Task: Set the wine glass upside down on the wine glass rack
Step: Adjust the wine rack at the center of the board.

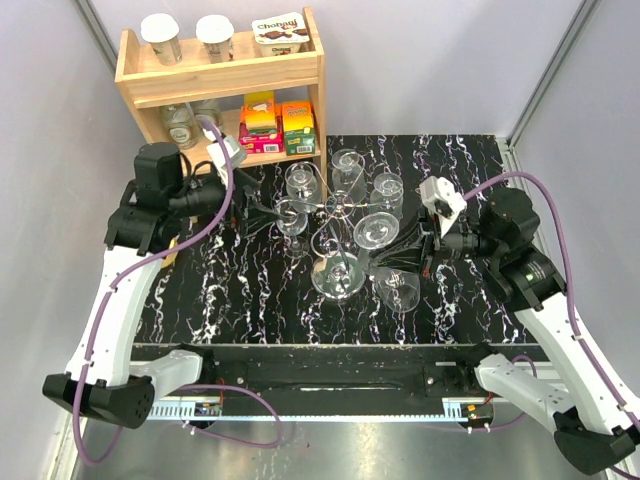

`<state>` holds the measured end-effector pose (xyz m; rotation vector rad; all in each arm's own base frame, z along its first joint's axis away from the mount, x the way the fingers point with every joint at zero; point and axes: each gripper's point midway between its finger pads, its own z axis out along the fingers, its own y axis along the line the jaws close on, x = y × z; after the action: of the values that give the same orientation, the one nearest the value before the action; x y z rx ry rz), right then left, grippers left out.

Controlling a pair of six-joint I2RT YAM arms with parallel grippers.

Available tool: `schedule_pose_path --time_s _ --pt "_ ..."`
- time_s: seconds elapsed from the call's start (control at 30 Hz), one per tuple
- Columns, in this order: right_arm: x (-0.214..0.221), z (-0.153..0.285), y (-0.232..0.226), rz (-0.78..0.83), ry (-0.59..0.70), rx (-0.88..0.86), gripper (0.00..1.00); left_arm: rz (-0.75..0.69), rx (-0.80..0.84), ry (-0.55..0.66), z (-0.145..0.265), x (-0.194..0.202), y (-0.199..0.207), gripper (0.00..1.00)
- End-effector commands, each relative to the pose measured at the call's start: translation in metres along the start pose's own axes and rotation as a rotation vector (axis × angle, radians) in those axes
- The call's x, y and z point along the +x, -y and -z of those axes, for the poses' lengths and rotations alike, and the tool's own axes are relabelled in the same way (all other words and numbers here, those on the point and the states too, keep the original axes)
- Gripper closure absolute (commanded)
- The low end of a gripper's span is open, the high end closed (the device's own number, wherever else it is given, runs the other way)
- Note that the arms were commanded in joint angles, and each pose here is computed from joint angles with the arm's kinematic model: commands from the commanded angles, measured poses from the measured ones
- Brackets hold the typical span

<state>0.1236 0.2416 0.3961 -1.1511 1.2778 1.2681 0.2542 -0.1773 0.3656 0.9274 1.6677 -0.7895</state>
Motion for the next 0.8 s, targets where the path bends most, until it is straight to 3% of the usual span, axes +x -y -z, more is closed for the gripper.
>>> schedule_pose_path --time_s 0.0,0.27,0.43,0.6,0.77 --pt "-0.022 0.003 0.0 0.062 0.018 0.02 1.0 0.03 0.065 0.019 -0.008 -0.009 0.009 0.05" --pt "-0.019 0.001 0.008 0.068 0.001 0.026 1.0 0.07 0.09 -0.008 -0.02 -0.005 0.02 0.11" --pt "-0.019 0.001 0.012 0.057 -0.003 0.034 1.0 0.086 0.126 -0.025 -0.026 0.0 0.029 0.38" --pt "-0.017 0.0 0.018 0.045 -0.009 0.042 1.0 0.116 0.157 -0.041 -0.03 0.007 0.035 0.52" --pt "-0.017 0.001 0.021 0.045 -0.009 0.05 1.0 0.157 0.194 -0.06 -0.033 0.017 0.044 0.85"
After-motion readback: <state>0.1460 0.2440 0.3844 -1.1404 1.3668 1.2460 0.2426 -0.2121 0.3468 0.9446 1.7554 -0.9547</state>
